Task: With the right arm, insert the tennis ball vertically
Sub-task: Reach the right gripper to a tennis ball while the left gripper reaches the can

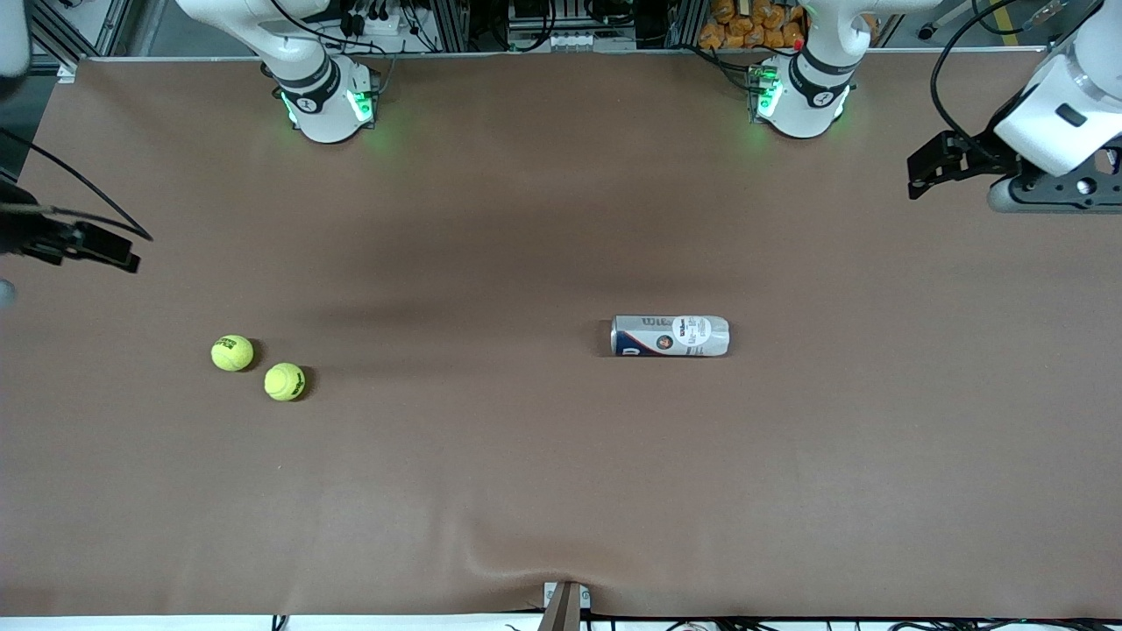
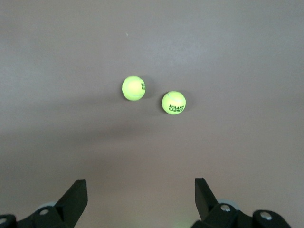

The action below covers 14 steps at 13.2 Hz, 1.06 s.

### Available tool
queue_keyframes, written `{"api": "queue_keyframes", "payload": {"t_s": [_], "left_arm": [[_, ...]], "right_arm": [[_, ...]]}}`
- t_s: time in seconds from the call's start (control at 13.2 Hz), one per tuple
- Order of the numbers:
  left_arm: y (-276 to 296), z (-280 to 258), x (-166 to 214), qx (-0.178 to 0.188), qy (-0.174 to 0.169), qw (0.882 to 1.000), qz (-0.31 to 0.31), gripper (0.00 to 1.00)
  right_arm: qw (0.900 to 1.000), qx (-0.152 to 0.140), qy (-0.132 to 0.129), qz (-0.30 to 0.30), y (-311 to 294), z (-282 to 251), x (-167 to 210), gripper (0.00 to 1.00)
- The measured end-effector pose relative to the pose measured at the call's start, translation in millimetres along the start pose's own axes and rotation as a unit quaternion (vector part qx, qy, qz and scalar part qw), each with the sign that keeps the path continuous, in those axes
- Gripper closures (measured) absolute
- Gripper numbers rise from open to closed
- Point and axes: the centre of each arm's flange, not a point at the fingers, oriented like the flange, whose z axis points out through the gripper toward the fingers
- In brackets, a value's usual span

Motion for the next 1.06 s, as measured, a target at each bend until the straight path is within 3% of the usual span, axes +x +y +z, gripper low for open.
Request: {"api": "queue_keyframes", "payload": {"t_s": [0.38,0.68,1.06], "left_arm": [[9.3,18.7,15.0,0.0,-0.01,1.0,0.008,0.0],[43.6,54.5,36.7,-0.001,-0.031,0.999,0.04,0.0],[83.8,102.3,60.6,0.005,-0.05,0.996,0.075,0.0]], "right_arm": [[0.998,-0.015,-0.064,-0.008,-19.2,86.3,41.1,0.0],[0.999,-0.017,-0.046,-0.009,-19.9,175.2,59.7,0.0],[1.0,-0.013,0.008,-0.015,-26.6,250.1,58.8,0.0]]}}
